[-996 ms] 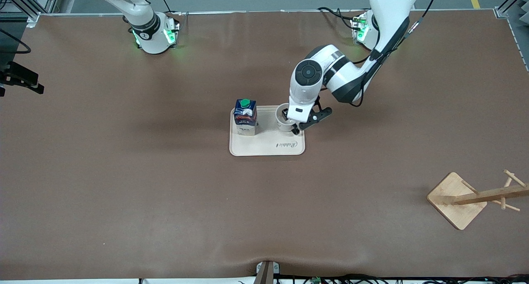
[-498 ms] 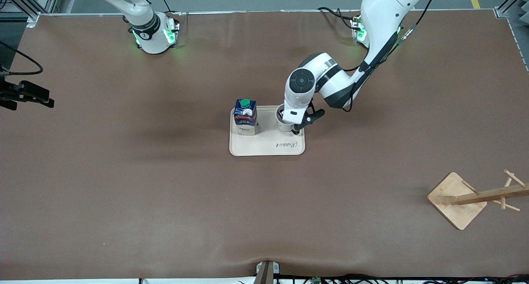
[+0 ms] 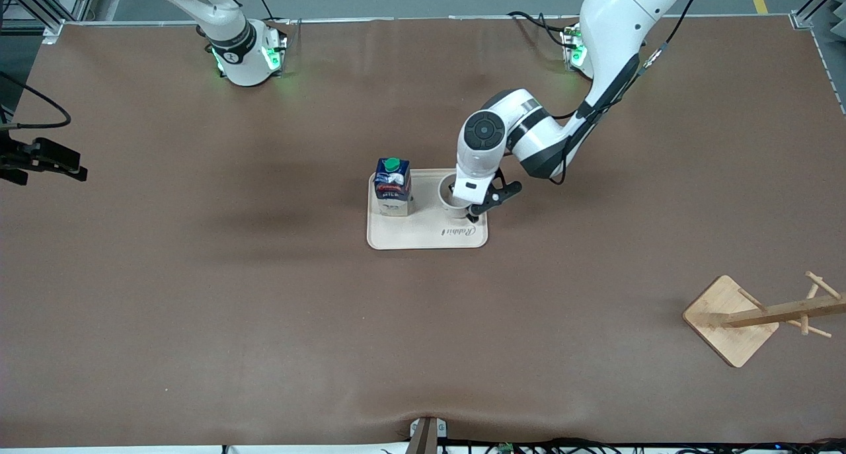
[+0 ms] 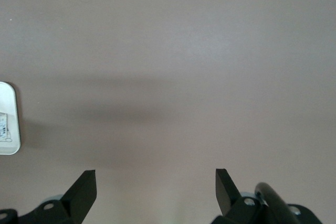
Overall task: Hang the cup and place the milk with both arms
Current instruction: 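Lift the mug with the left gripper while the right gripper reaches the milk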
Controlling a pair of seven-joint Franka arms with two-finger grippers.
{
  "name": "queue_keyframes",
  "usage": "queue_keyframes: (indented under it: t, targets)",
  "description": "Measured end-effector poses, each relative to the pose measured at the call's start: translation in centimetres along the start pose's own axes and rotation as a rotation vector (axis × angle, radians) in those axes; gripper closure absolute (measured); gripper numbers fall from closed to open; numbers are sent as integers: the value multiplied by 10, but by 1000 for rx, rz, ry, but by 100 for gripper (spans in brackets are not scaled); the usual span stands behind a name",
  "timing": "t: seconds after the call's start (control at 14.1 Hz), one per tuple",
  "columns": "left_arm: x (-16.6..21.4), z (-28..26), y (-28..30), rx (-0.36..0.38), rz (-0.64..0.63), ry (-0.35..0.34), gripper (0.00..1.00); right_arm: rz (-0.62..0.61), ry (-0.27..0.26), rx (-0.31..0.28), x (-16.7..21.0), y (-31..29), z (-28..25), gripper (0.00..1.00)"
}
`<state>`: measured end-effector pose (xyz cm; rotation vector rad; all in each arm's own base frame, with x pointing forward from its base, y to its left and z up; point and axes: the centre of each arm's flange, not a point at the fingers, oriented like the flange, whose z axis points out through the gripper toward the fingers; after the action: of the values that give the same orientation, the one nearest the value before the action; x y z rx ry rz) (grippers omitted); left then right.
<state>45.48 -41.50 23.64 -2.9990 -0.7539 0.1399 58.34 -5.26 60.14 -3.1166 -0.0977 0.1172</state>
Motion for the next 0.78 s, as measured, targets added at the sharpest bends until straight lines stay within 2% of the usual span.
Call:
queue_keyframes:
  t: [0.21, 0.43, 0.64, 0.78]
  targets:
    - [27, -45, -7, -28, 40, 59, 94, 7, -51, 65, 8, -1, 30, 0]
    - [69, -114, -30, 1, 100, 123, 94, 20, -123, 104, 11, -16, 58, 0]
    - [108, -170, -60, 46, 165, 156, 94, 182, -194, 93, 10, -71, 78, 0]
    - [138, -197, -84, 54, 206, 173, 94, 234, -206, 60, 5, -146, 82, 0]
